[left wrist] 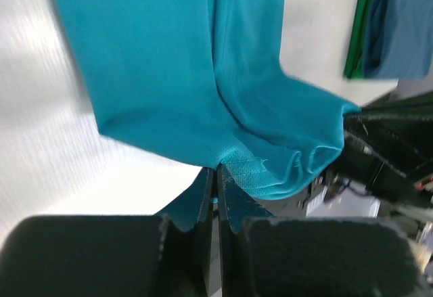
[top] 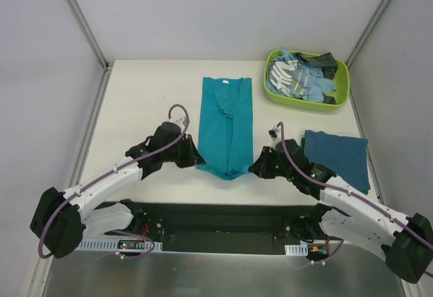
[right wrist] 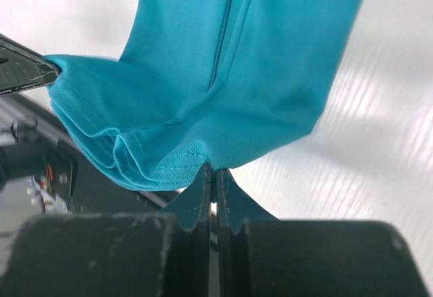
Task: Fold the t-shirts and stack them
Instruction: Fold the folded rectangular tshirt in 1/3 of the way
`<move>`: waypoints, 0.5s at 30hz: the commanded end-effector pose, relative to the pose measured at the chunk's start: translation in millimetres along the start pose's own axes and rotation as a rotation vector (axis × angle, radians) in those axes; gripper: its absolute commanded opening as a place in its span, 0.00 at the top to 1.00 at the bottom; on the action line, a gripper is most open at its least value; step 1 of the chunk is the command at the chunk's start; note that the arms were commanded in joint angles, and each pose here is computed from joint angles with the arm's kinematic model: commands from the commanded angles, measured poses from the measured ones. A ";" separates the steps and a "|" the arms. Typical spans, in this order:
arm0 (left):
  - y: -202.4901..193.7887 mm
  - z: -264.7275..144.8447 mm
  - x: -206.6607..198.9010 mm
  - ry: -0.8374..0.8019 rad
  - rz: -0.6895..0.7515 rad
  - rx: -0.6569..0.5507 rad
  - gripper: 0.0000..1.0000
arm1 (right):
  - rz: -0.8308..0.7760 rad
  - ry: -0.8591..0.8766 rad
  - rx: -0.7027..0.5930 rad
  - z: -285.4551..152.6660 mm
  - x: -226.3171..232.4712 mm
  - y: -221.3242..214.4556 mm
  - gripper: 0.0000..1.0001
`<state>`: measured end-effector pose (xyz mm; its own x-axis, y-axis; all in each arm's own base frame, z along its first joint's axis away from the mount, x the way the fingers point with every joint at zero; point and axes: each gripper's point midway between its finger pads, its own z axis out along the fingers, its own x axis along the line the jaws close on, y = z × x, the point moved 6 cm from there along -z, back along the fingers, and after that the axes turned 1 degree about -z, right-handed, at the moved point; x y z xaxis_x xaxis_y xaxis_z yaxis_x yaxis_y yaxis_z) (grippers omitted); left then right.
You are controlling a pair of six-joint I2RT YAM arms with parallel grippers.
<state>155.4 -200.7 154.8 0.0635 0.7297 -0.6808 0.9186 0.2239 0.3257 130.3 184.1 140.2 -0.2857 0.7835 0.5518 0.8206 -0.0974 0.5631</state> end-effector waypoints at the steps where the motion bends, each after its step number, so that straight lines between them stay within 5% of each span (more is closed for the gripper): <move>1: 51.3 -0.2 -14.1 0.007 0.046 -0.112 1.00 | -0.069 -0.054 -0.125 2.8 5.5 54.3 0.99; 15: 160.1 39.5 -12.9 0.047 0.043 -0.141 1.00 | -0.116 -0.135 -0.146 46.6 -10.9 151.6 0.99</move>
<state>291.5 -202.5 180.5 0.0322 0.7785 -0.6268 0.8606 0.2973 0.4135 253.4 186.1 176.3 -0.2465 0.8788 0.4085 0.7428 -0.0995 0.6621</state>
